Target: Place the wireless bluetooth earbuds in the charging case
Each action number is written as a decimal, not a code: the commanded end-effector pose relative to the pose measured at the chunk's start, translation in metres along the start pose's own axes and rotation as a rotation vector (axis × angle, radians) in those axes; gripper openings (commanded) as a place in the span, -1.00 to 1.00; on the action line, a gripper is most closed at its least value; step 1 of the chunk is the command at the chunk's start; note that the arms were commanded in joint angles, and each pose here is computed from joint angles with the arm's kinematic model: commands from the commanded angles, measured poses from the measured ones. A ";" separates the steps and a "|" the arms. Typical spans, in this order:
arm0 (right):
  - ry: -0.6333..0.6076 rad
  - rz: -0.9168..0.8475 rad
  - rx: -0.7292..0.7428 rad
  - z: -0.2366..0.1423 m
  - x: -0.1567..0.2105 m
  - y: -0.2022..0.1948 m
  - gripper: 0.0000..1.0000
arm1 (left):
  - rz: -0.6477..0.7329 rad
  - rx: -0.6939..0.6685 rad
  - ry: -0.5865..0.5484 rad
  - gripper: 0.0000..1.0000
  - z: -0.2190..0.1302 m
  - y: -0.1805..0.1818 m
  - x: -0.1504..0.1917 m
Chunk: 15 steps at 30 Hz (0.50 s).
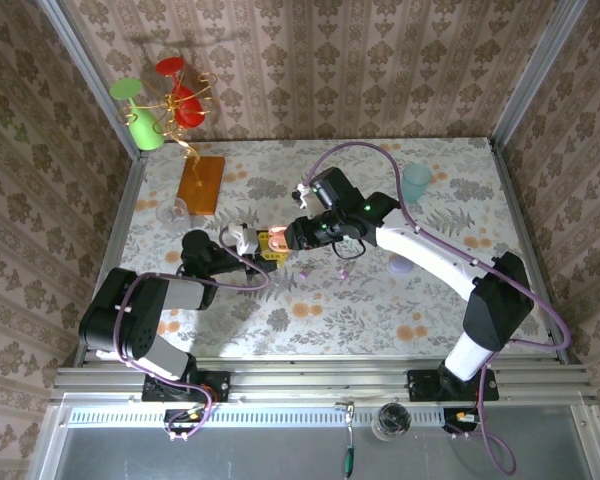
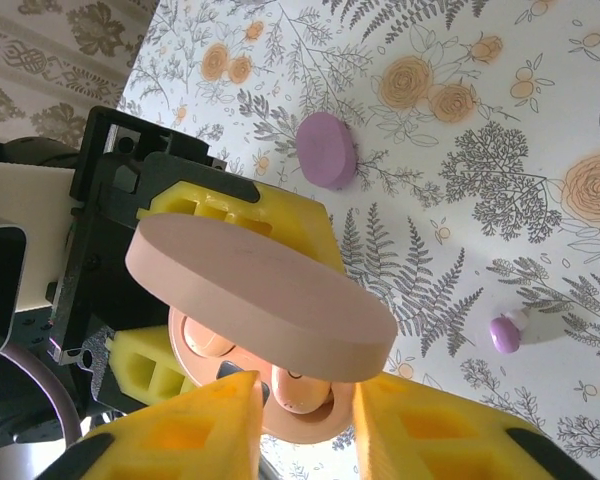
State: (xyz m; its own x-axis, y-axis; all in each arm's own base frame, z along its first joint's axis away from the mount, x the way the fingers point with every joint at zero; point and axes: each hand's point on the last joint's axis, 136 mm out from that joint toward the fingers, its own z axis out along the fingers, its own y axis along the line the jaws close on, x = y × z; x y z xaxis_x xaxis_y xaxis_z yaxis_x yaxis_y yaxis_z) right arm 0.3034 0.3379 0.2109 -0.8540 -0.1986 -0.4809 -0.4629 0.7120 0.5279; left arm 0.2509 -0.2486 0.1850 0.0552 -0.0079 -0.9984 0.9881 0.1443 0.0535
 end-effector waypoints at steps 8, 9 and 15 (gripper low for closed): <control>-0.158 -0.016 -0.025 -0.040 -0.023 0.007 -0.04 | 0.046 0.002 -0.024 -0.39 -0.003 0.001 -0.011; -0.163 -0.015 -0.030 -0.041 -0.026 0.008 -0.02 | 0.046 0.004 -0.024 -0.40 -0.002 0.000 -0.011; -0.171 -0.020 -0.057 -0.037 -0.044 0.016 0.01 | 0.038 0.014 -0.024 -0.41 -0.002 -0.001 -0.011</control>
State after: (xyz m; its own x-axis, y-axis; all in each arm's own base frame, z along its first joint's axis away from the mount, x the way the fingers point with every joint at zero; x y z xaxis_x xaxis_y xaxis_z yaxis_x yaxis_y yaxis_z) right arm 0.3150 0.3249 0.2501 -0.8092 -0.1146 -0.5763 -0.4823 0.6898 0.5400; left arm 0.2525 -0.2467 0.1859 0.0606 -0.0095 -0.9981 0.9868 0.1509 0.0585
